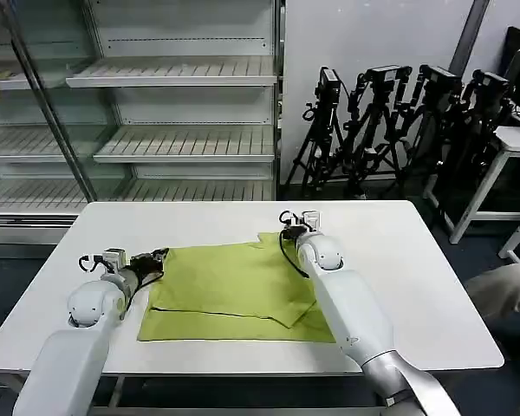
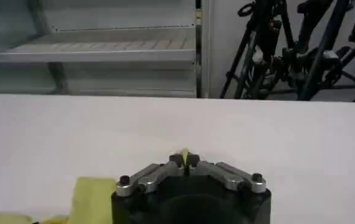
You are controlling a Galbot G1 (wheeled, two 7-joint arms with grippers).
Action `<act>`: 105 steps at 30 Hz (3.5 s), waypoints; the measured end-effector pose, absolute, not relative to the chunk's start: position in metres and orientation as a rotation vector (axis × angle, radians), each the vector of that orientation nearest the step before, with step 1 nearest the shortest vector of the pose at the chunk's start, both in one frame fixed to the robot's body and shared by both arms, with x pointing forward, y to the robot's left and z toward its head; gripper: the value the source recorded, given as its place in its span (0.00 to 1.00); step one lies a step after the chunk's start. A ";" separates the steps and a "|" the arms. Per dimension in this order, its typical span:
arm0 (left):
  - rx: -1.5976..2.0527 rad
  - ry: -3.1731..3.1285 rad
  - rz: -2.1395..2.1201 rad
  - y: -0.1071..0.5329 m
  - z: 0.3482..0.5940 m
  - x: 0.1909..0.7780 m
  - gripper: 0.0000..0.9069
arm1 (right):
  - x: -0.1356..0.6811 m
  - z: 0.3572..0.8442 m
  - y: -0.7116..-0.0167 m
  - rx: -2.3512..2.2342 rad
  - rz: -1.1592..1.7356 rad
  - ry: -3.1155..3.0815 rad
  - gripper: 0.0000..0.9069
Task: Fold and organize the clothes.
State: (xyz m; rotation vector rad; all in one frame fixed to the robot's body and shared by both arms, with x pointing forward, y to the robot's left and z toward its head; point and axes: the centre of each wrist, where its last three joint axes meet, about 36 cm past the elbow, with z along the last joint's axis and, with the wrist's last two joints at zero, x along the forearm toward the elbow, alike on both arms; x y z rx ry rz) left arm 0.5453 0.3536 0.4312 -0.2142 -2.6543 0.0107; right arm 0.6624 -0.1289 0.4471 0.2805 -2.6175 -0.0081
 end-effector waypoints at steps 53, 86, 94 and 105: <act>-0.283 -2.746 0.112 0.336 0.443 0.416 0.02 | 0.462 0.452 -0.200 0.450 0.038 -2.780 0.00; -0.273 -2.712 0.023 0.335 0.434 0.396 0.03 | 0.432 0.435 -0.204 0.441 0.079 -2.743 0.00; -0.262 -2.714 0.012 0.334 0.435 0.391 1.00 | 0.426 0.434 -0.206 0.461 0.083 -2.734 1.00; -0.198 -2.743 0.119 0.320 0.445 0.383 1.00 | 0.407 0.449 -0.215 0.480 0.065 -2.771 1.00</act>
